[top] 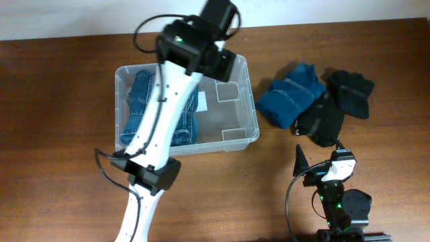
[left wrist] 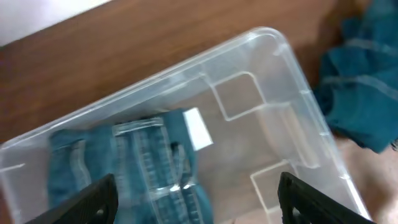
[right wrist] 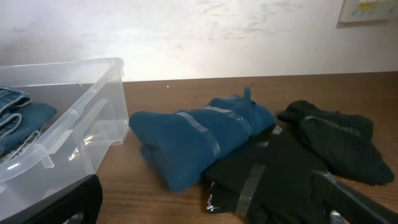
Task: Pack container
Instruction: 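Raise the left gripper out of the box and hold it above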
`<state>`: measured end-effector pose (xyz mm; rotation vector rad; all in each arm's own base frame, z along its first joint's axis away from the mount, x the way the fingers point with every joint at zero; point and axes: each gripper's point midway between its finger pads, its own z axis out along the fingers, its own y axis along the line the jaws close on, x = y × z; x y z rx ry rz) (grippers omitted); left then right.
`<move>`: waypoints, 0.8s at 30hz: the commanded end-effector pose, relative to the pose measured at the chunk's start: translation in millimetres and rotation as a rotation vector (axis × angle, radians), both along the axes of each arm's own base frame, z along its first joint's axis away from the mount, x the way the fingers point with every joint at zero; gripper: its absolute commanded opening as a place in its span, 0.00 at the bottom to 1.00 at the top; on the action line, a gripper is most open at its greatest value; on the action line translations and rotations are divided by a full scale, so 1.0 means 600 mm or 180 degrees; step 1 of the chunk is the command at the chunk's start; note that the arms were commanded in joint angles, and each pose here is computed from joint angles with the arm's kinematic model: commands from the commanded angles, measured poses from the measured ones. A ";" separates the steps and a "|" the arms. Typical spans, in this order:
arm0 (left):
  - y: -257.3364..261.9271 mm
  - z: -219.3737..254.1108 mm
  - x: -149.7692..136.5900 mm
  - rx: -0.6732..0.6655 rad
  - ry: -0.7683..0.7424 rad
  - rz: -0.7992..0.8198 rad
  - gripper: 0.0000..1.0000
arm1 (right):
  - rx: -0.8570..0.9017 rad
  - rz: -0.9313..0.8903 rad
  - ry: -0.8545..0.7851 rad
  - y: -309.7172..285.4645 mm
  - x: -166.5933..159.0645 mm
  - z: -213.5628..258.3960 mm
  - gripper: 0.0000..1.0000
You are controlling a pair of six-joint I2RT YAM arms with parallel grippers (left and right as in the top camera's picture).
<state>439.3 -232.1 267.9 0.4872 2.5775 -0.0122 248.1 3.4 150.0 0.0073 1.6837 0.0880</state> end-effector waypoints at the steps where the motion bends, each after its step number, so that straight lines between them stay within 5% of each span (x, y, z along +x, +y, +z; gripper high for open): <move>1: 0.073 0.043 0.027 -0.0203 -0.0172 0.0332 0.83 | 0.0002 -0.0034 0.0014 -0.004 0.000 -0.005 0.98; 15: 0.281 0.056 0.082 -0.0624 -0.0147 0.1073 0.94 | 0.0002 -0.0034 0.0014 -0.004 0.000 -0.005 0.98; 24: 0.308 0.055 0.086 -0.0619 -0.0153 0.1179 0.99 | 0.0002 -0.0034 0.0014 -0.004 0.000 -0.005 0.98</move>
